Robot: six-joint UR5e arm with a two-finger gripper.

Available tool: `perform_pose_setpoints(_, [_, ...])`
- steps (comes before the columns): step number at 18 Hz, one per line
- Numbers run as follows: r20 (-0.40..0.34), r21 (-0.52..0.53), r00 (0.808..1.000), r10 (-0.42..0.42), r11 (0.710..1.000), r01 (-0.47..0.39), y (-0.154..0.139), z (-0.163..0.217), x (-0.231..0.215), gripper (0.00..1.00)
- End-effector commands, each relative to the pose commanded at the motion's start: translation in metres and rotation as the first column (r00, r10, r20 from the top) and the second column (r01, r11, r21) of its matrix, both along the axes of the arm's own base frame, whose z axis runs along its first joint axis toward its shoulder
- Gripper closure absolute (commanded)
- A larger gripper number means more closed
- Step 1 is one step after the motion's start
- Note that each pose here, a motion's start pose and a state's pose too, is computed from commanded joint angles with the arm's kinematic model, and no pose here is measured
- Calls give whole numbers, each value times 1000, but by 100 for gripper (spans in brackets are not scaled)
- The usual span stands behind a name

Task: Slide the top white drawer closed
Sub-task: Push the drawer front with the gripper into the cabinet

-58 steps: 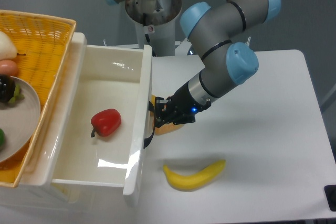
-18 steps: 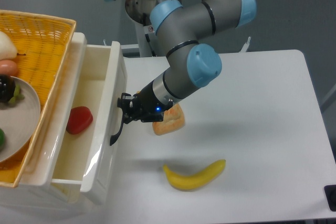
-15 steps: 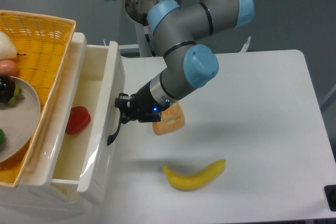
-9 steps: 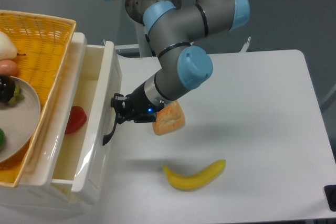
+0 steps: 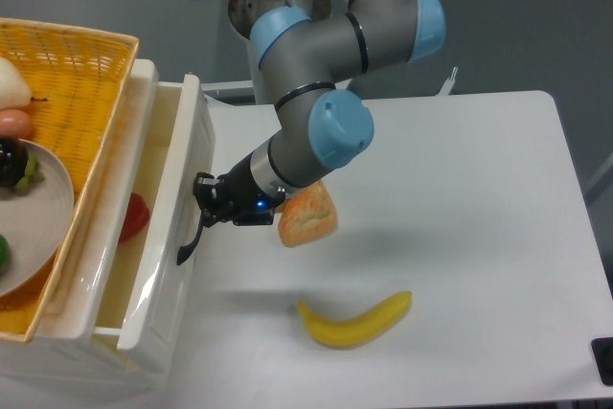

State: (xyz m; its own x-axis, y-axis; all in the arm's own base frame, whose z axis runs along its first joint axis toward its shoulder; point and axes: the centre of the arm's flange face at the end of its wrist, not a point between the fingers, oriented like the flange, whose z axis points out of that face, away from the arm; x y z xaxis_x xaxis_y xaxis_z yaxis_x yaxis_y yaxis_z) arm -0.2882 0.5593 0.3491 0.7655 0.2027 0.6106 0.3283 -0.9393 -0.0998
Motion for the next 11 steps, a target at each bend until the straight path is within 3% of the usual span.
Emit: perform_pose_setpoints(11, [5, 7, 1000, -14, 1000, 14, 8, 1, 14, 87])
